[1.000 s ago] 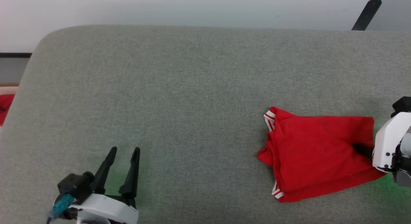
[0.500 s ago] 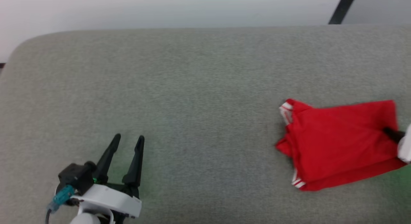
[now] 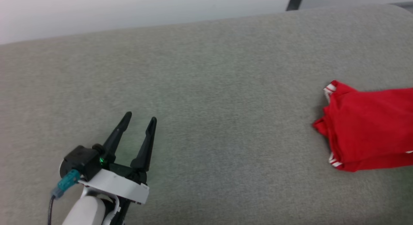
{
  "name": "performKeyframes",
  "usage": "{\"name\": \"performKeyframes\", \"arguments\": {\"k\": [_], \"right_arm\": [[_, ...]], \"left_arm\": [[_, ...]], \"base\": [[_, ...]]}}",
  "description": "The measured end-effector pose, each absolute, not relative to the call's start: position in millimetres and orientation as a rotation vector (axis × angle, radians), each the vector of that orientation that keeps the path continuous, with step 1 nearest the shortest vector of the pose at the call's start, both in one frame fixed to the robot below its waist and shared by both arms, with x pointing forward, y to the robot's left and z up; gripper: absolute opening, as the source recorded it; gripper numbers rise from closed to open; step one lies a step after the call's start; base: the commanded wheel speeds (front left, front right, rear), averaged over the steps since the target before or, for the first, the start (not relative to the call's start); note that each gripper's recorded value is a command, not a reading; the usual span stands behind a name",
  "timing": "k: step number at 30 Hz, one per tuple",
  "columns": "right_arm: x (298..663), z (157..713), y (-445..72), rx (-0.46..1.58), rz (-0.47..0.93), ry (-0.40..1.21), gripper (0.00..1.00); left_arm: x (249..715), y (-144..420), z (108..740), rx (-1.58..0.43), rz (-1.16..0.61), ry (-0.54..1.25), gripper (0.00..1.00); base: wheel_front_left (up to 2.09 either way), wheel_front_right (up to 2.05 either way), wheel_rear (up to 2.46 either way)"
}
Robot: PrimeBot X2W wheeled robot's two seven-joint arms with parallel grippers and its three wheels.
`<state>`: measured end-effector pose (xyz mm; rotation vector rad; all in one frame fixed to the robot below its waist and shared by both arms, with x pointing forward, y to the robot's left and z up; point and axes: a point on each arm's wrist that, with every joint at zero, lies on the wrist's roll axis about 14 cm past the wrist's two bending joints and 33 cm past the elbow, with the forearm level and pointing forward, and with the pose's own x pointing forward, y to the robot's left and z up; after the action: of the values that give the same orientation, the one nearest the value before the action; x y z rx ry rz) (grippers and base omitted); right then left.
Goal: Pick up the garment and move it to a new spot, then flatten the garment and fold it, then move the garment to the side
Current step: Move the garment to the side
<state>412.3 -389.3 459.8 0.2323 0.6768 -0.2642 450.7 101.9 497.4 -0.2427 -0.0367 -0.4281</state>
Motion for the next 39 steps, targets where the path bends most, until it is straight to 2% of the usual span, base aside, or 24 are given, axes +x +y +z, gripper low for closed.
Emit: {"name": "performKeyframes", "arguments": {"k": [4, 15, 28, 29, 30, 31, 33, 34, 39], "right_arm": [[408, 471, -415, 0.190, -0.345, 0.620, 0.00], [433, 482, -447, -0.001, -0.447, 0.510, 0.00], [439, 455, -453, -0.057, -0.480, 0.527, 0.00], [440, 454, -453, -0.056, -0.480, 0.528, 0.15], [440, 454, -453, -0.055, -0.480, 0.527, 0.41], [441, 454, -453, -0.058, -0.480, 0.524, 0.96], [441, 455, -453, -0.061, -0.478, 0.516, 0.96], [440, 455, -452, -0.066, -0.475, 0.517, 1.00], [443, 469, -445, -0.102, -0.431, 0.481, 1.00]], "left_arm": [[459, 91, 496, -0.244, -0.464, -0.037, 1.00], [478, 94, 476, -0.224, -0.485, -0.007, 1.00], [491, 97, 464, -0.207, -0.490, 0.004, 1.00], [491, 97, 464, -0.204, -0.491, 0.002, 1.00], [491, 97, 465, -0.203, -0.491, 0.000, 1.00], [492, 97, 466, -0.202, -0.490, -0.003, 1.00], [492, 98, 469, -0.198, -0.484, -0.012, 1.00], [492, 99, 470, -0.194, -0.482, -0.015, 1.00], [485, 98, 479, -0.183, -0.470, -0.030, 1.00]], "base": [[0.00, 0.00, 0.00], [0.00, 0.00, 0.00], [0.00, 0.00, 0.00], [0.00, 0.00, 0.00], [0.00, 0.00, 0.00], [0.00, 0.00, 0.00], [0.00, 0.00, 0.00], [0.00, 0.00, 0.00], [0.00, 0.00, 0.00]]}}
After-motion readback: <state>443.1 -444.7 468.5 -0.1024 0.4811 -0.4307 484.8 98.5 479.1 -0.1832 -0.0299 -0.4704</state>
